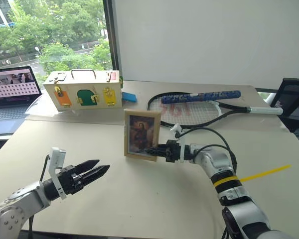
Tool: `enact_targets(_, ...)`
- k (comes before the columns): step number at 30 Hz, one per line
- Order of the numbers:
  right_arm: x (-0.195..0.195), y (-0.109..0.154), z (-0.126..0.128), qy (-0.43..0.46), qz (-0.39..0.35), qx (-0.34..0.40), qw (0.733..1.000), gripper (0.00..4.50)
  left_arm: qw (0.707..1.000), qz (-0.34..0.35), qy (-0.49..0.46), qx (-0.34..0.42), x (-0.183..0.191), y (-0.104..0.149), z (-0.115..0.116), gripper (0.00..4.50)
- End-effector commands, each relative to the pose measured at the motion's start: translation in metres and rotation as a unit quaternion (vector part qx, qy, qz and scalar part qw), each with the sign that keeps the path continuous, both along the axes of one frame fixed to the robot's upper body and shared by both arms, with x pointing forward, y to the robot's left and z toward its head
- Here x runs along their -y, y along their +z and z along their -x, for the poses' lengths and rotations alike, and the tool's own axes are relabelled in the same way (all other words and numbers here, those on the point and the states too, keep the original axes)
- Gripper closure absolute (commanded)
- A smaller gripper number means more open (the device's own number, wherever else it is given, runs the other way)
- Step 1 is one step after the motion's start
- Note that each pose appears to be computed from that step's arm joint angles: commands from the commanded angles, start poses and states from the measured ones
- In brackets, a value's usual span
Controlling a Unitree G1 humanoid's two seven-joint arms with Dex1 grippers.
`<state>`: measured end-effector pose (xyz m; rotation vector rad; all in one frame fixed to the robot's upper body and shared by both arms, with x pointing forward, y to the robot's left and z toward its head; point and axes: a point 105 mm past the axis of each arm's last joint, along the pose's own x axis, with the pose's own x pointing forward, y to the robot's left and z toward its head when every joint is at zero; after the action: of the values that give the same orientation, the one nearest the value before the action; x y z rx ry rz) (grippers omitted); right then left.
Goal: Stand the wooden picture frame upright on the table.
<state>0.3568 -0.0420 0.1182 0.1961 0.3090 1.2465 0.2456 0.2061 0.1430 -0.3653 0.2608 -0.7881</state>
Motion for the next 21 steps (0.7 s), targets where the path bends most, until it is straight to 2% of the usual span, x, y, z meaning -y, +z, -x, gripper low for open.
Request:
enact_targets(1,0.003,-0.012,0.001,-0.025,0.024,0.007,0.999,3.25,1.0,-0.012,-0.001,0.02,-0.003,0.006,-0.006,0.0)
enact_targets(5,0.005,-0.012,-0.001,-0.05,0.039,0.038,0.997,3.25,0.999,-0.035,0.01,0.027,-0.008,0.004,-0.012,0.0)
enact_targets(6,0.005,-0.009,0.0,-0.051,0.03,0.038,0.998,2.24,0.999,-0.04,0.008,0.028,-0.008,0.003,-0.013,0.0)
enact_targets(8,0.006,-0.002,0.002,-0.049,0.017,0.04,0.998,1.71,0.998,-0.046,0.005,0.03,-0.008,0.002,-0.013,0.0)
enact_targets(13,0.033,0.011,0.006,-0.07,0.016,0.052,0.996,0.02,0.996,-0.063,0.013,0.053,-0.015,0.002,-0.016,0.0)
enact_targets(18,0.071,0.013,0.018,-0.101,0.035,0.06,0.992,0.02,0.994,-0.061,0.053,0.075,-0.025,0.005,-0.022,0.0)
enact_targets(21,0.094,0.015,0.038,-0.104,0.065,0.107,0.987,0.02,0.98,-0.126,0.122,0.094,-0.038,-0.008,-0.033,0.0)
